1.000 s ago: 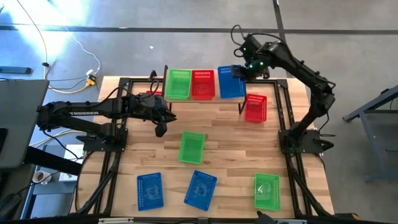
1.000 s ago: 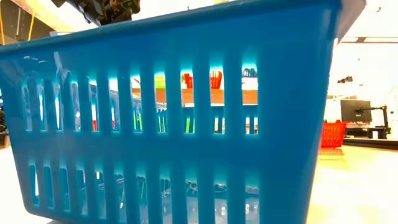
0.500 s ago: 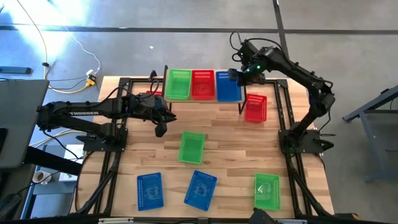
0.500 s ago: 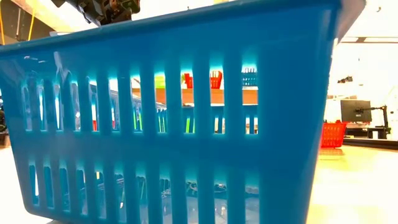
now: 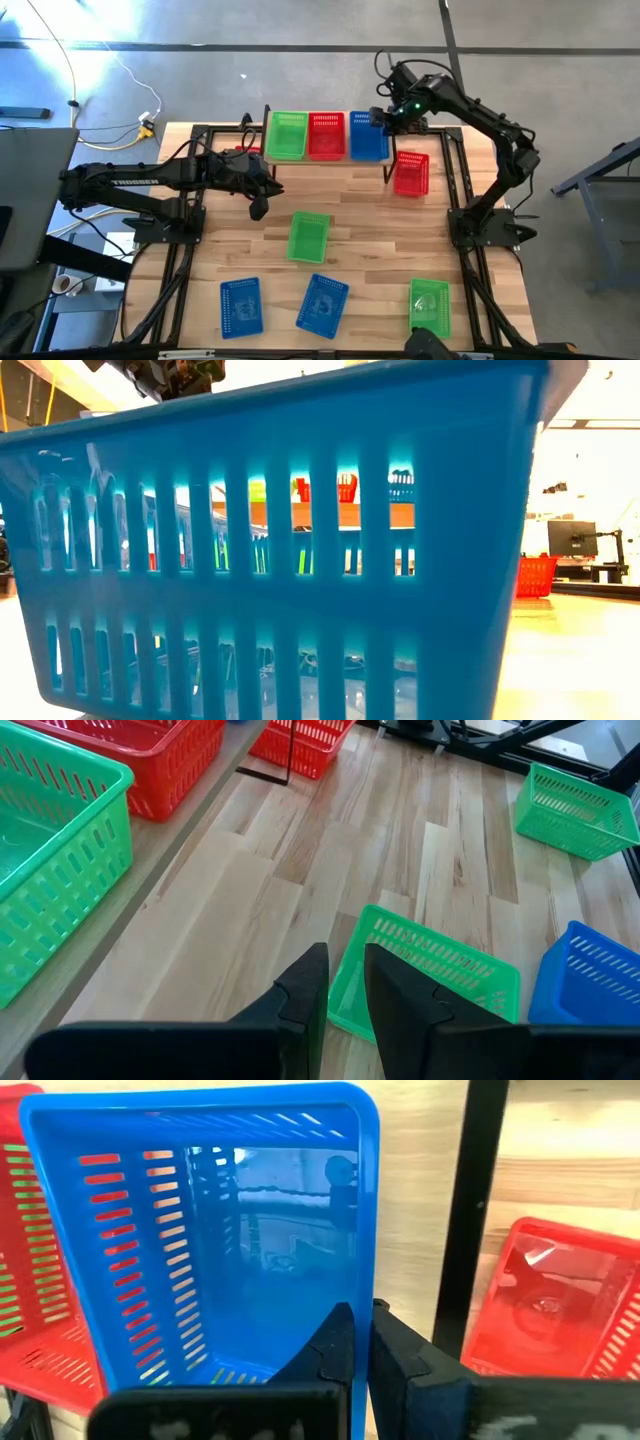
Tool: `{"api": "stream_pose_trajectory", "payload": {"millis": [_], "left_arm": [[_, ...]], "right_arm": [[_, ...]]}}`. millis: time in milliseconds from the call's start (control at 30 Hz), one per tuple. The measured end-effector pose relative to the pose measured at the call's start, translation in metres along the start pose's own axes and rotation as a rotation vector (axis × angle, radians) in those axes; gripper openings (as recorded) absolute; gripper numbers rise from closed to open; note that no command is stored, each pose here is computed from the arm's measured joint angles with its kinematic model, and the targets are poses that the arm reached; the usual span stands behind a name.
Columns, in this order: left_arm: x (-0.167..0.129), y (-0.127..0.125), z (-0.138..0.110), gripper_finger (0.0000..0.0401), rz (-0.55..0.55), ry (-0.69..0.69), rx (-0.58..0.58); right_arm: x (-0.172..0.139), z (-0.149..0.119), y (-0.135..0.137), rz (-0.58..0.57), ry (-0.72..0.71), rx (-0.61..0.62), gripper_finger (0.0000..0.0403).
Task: Stack baskets on shelf by color
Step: Put the top blue bin on the shelf
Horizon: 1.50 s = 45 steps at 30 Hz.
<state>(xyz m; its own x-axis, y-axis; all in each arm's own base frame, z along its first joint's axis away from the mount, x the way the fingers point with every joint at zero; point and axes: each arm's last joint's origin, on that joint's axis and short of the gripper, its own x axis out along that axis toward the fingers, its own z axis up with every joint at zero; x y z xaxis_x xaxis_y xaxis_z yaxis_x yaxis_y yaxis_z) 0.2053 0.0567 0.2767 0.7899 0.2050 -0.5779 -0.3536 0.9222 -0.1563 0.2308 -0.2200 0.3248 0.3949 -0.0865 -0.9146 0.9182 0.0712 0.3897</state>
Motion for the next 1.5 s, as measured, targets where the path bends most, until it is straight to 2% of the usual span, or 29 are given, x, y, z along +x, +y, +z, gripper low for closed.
{"api": "stream_pose_trajectory", "payload": {"millis": [467, 700, 833, 1500], "left_arm": [[0.0000, 0.0000, 0.0000, 0.0059, 0.000, 0.000, 0.002], [0.0000, -0.0001, 0.0000, 0.0059, 0.000, 0.000, 0.002], [0.0000, 0.0000, 0.0000, 0.0059, 0.000, 0.000, 0.000], [0.0000, 0.0000, 0.0000, 0.0059, 0.000, 0.000, -0.023]], "right_arm": [[-0.0004, 0.0030, 0.0008, 0.018, -0.023, -0.045, 0.0003], [-0.0003, 0.0028, 0.0007, 0.016, -0.021, -0.044, 0.0069], [-0.0004, 0.0029, 0.0006, 0.016, -0.021, -0.044, 0.0091], [-0.0073, 0.0036, -0.0058, -0.036, -0.062, -0.106, 0.0078]]}}
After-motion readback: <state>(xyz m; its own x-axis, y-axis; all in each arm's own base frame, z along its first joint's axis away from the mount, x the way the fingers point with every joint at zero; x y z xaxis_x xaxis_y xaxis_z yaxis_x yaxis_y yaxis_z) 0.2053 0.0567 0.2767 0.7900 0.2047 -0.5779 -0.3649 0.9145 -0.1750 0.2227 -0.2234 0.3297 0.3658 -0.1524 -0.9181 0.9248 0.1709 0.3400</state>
